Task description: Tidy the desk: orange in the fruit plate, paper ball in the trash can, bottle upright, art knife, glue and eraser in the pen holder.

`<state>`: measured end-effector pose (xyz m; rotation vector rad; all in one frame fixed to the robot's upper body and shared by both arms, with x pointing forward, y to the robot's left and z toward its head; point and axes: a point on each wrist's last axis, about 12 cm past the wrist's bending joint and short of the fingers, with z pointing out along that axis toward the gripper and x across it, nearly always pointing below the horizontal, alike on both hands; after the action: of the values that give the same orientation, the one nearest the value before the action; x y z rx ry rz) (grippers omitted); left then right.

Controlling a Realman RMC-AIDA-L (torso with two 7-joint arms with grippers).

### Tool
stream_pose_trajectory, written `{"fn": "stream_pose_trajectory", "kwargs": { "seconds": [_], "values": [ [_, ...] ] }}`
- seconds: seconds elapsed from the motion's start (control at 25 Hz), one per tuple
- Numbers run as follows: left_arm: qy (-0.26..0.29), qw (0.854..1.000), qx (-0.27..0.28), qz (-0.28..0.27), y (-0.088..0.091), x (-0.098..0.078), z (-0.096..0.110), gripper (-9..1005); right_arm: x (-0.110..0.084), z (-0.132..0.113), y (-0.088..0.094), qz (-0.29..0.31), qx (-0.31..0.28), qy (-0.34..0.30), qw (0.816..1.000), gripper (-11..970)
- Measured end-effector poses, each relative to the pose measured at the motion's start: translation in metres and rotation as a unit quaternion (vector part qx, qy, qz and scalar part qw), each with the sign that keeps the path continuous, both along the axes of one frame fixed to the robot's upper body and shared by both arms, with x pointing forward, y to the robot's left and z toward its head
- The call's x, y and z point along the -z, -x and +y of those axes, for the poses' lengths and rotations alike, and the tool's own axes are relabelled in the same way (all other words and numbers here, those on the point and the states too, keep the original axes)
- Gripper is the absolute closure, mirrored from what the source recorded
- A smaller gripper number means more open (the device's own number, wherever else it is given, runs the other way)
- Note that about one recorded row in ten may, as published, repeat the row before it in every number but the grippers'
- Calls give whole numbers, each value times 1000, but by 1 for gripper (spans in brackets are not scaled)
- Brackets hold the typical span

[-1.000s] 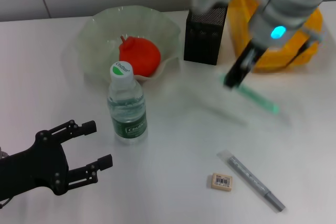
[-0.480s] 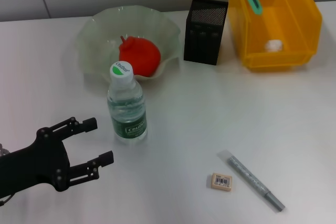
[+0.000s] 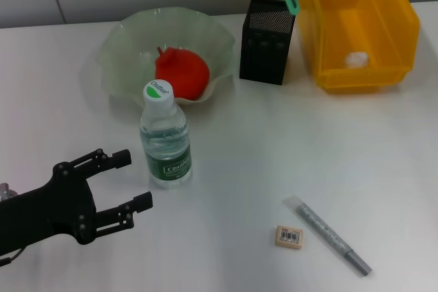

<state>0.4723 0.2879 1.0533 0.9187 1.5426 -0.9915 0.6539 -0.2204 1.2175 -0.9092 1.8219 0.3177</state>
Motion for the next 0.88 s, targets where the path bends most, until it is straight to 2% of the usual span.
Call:
{"fn": "stream_pose_trajectory", "kwargs": {
  "seconds": [0.6,0.76,0.88],
  "values": [
    [4,1000,-1,-1,0,-1,1,196,34,-3,-4,-2,-2,-9,1000,771],
    [5,1000,0,-1,0,-1,1,196,37,-4,-4,-1,2,-10,1000,754],
    [5,1000,0,-1,0,-1,1,196,37,-6,-3,1,6,-14,1000,629]
  ]
}}
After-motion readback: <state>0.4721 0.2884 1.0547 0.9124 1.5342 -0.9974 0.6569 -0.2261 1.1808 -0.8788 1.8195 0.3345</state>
